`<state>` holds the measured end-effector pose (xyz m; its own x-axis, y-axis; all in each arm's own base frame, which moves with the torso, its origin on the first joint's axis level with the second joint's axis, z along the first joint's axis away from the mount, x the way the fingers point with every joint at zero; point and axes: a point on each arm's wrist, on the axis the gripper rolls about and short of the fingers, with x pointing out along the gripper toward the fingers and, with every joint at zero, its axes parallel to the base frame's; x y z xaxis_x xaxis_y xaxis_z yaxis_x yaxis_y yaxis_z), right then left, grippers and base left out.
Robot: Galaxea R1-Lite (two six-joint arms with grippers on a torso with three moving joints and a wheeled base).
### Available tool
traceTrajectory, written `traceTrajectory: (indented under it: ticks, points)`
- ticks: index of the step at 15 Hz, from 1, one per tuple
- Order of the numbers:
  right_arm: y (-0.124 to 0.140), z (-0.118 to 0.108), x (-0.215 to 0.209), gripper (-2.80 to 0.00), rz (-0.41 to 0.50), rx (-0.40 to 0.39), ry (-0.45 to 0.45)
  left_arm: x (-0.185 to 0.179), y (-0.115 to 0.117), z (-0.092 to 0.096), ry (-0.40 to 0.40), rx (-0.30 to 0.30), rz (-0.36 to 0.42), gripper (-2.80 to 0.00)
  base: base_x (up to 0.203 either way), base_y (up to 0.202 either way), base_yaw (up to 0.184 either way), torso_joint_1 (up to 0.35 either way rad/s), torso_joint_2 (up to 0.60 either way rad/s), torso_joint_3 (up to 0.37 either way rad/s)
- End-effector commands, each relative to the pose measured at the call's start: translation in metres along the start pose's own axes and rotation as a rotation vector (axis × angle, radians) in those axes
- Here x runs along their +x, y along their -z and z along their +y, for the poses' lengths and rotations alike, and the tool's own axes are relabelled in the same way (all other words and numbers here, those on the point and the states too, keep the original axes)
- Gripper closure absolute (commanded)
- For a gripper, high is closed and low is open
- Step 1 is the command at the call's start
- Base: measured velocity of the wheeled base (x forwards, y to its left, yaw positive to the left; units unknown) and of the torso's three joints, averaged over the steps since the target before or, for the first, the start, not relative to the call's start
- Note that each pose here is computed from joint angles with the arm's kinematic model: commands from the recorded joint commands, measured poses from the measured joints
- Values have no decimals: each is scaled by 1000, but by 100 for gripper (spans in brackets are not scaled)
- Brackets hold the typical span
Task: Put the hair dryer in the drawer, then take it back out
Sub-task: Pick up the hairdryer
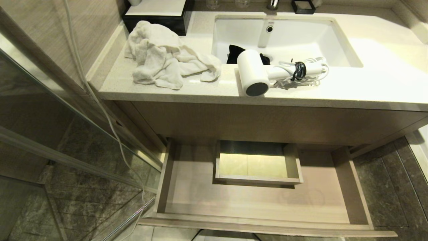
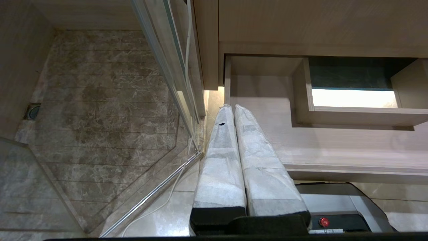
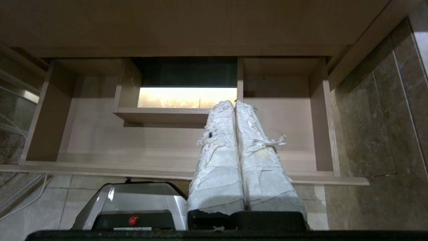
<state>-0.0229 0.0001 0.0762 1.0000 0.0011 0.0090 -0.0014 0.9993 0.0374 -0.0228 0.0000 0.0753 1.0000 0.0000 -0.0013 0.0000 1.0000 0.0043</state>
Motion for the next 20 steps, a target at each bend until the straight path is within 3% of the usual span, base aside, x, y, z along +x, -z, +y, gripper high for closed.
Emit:
traceTrajectory:
  ticks: [1, 11, 20]
  points:
    - [0, 0, 0, 0, 1, 1, 0, 0, 0, 0, 0, 0, 2, 0, 0, 0, 0, 201, -366, -168]
    - [0, 0, 0, 0, 1, -6, -2, 0, 0, 0, 0, 0, 2, 0, 0, 0, 0, 173, -332, -159]
    - [1, 0, 0, 0, 3, -14, -3, 0, 0, 0, 0, 0, 2, 0, 0, 0, 0, 93, -9, 85]
